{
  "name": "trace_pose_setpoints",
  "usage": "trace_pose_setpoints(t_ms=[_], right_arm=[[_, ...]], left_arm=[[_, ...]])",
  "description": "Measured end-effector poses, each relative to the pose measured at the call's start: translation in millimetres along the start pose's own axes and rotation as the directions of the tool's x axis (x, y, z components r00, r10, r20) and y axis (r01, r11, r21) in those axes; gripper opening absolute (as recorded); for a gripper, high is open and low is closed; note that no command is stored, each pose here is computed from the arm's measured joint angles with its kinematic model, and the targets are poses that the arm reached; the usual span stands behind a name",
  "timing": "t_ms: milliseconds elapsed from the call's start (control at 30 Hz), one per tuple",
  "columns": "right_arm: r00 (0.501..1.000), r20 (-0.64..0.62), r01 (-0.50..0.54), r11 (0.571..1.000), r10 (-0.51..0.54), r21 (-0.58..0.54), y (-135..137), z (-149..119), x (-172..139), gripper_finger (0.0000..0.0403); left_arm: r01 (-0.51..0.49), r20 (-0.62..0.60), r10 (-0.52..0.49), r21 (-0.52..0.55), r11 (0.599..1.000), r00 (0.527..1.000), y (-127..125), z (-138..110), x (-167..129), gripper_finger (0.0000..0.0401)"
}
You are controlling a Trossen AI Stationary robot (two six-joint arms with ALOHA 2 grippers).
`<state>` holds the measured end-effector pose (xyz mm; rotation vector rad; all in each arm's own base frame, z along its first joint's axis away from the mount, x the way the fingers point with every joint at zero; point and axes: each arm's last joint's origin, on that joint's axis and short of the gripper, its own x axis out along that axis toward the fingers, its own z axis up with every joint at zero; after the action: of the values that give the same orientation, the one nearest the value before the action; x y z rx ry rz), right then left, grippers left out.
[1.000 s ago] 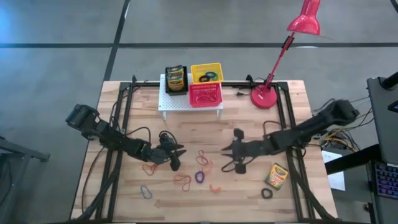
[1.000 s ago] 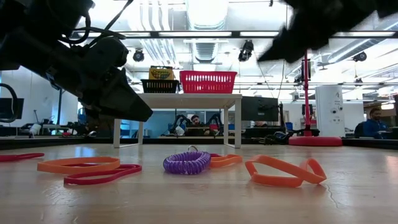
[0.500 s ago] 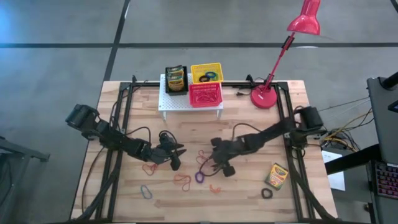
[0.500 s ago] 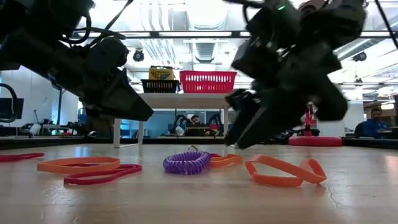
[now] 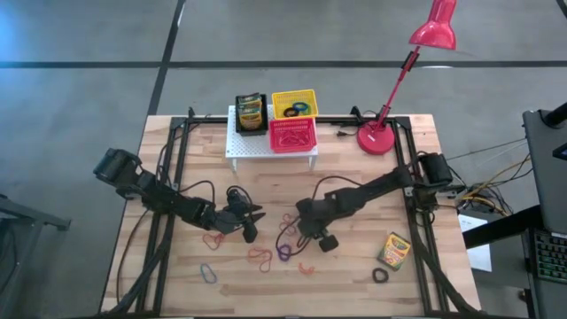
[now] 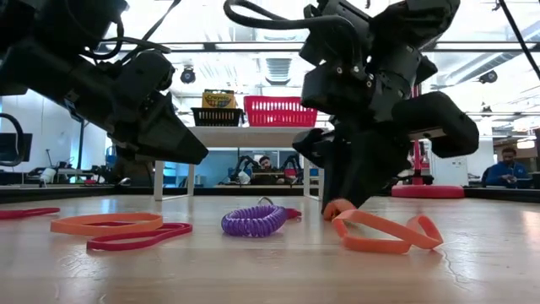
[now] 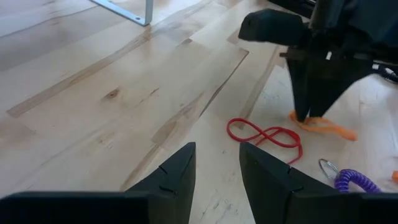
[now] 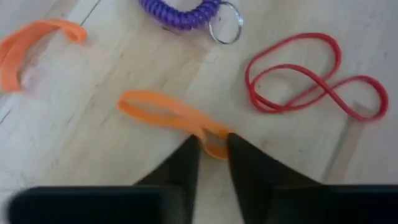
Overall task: Pick & Place Office Desk Supplies
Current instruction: Put the orange rubber band into the red bin on the shelf
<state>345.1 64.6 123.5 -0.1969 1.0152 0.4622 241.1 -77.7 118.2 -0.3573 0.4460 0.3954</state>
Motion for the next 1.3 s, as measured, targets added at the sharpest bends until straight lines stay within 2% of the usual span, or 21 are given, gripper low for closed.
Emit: trace_pose_setpoints(t_ms=[100, 333, 533, 700, 833, 933, 1133, 1300], right_arm=[[0.999, -0.034, -0.012, 1.0, 0.013, 0.024, 3, -3, -8, 0.0018], [0.998, 0.067, 0.004, 0.999, -0.007, 0.049, 10, 11, -54, 0.0009], [0.967, 0.251, 0.045, 0.999, -0.05, 0.027, 15, 26, -104, 0.0008], [0.945, 0.319, 0.058, 0.997, -0.071, 0.05, 14, 30, -116, 0.0008], [0.958, 0.281, 0.046, 0.997, -0.059, 0.054, 11, 28, -99, 0.0019], [0.975, 0.22, 0.015, 0.999, -0.023, 0.036, 8, 23, -76, 0.0049], [0.994, 0.099, -0.027, 0.991, 0.04, -0.13, 1, 13, -25, 0.0128], [0.998, 0.039, -0.043, 0.97, 0.054, -0.24, -6, 15, 0, 0.0171]], left_arm=[[0.001, 0.0, -0.001, 0.0, 1.0, 1.0, 0, 0, 0, 0.0131], [0.0, -0.001, 0.0, 0.0, 1.0, 1.0, 0, 0, 0, 0.0131], [0.0, 0.0, 0.0, 0.0, 1.0, 1.0, 0, 0, 0, 0.0131], [0.0, -0.001, 0.0, 0.001, 1.0, 1.0, 0, 0, 0, 0.0131], [-0.001, -0.001, 0.001, 0.001, 1.0, 1.0, 0, 0, 0, 0.0131], [-0.001, 0.0, 0.001, 0.001, 1.0, 1.0, 0, 0, 0, 0.0131], [-0.001, -0.001, 0.001, 0.003, 1.0, 1.0, 0, 0, 0, 0.0131], [-0.001, 0.0, 0.001, 0.004, 1.0, 1.0, 0, 0, 0, 0.0131]])
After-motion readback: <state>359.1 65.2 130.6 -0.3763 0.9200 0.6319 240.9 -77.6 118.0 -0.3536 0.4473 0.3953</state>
